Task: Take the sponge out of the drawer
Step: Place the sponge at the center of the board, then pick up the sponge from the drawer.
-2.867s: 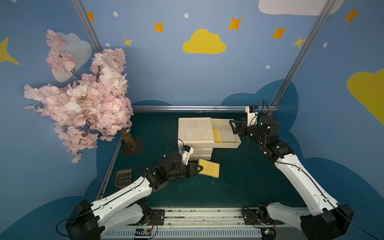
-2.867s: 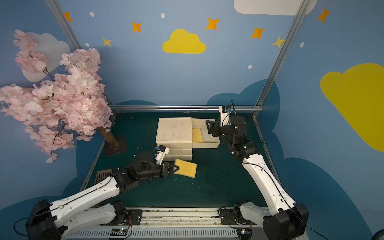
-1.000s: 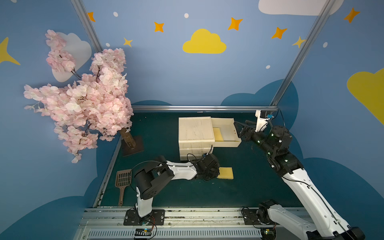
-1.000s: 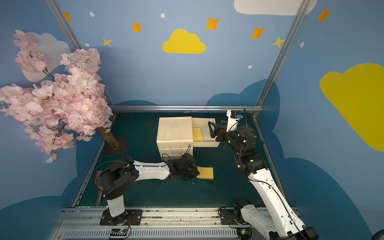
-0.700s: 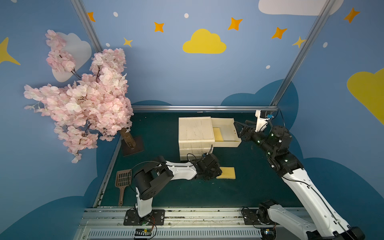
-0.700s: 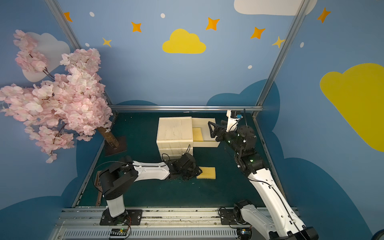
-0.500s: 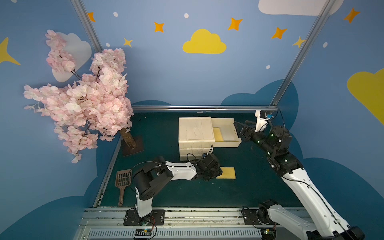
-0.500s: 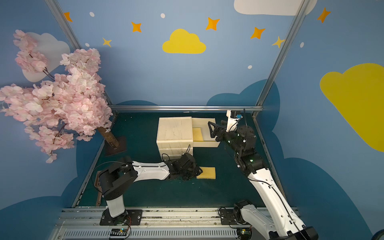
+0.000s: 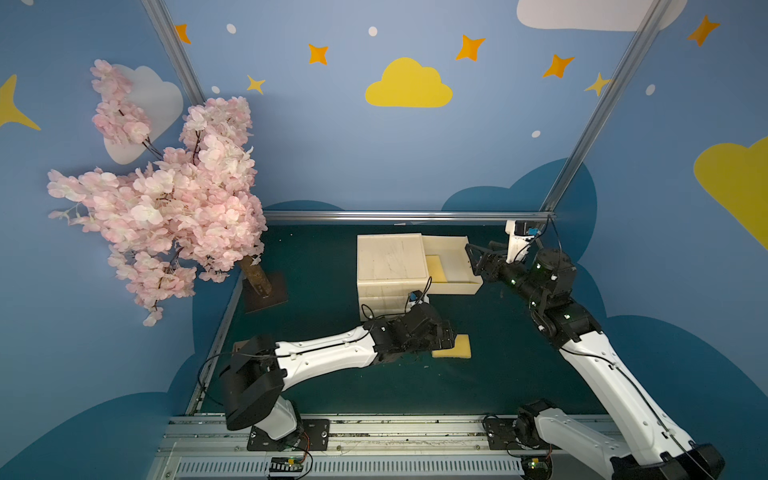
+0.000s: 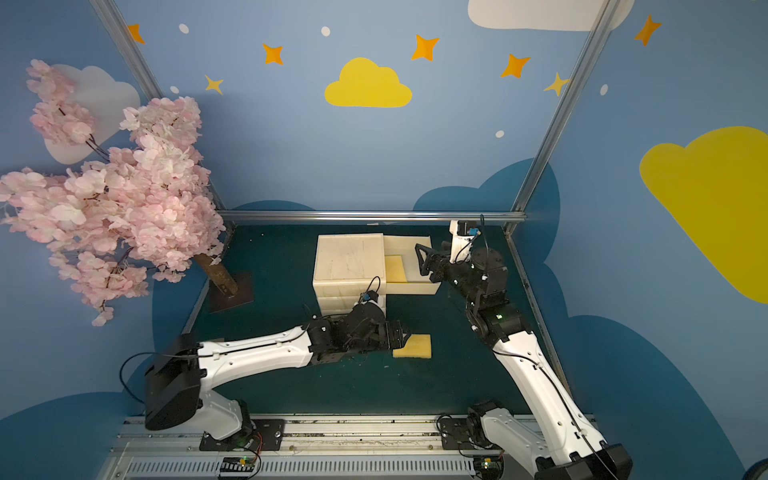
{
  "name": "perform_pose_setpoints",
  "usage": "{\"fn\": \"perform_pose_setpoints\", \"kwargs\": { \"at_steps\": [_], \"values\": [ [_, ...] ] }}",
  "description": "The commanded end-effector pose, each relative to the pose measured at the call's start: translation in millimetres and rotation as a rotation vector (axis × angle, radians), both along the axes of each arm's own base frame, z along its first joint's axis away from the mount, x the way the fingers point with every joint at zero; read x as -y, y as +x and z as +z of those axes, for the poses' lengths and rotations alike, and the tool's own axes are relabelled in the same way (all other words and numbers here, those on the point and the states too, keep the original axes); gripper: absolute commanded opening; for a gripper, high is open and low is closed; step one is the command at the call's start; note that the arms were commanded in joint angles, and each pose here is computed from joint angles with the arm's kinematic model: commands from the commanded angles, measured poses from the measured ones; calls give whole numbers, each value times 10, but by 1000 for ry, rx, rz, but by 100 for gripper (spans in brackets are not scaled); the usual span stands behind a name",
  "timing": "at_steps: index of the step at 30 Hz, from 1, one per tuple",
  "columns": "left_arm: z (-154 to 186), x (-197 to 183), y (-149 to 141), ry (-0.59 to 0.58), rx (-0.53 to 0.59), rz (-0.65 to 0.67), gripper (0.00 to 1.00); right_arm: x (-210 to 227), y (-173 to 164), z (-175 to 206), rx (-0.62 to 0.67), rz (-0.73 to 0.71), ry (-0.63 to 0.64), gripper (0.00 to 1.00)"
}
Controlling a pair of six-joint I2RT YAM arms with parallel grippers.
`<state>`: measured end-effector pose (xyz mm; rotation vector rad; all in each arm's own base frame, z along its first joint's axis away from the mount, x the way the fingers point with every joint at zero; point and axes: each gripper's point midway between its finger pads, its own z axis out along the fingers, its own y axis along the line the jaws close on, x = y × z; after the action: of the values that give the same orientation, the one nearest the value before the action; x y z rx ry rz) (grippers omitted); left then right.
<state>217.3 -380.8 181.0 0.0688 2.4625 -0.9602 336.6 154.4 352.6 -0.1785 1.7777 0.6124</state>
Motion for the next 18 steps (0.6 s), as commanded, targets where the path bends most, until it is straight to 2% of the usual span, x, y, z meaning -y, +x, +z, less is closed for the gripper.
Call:
{"fn": "perform_pose_setpoints", "kwargs": {
  "at_steps": [1, 6, 11, 14, 18],
  "values": [
    [289, -222, -11, 105, 154, -95, 100, 54, 125, 18, -28, -23, -33, 83],
    [931, -592, 173, 131, 310, -127, 100, -44, 268, -32, -109, 47, -44, 82],
    [1404, -994, 581, 70, 414, -89, 99, -192, 394, -234, -227, 121, -111, 82],
    [1613, -1164, 819, 33, 475, -64, 100, -237, 494, -406, -317, 137, -156, 81],
    [1726, -1308, 1063, 25, 532, -40, 99, -363, 540, -589, -405, 202, -164, 81]
  ]
}}
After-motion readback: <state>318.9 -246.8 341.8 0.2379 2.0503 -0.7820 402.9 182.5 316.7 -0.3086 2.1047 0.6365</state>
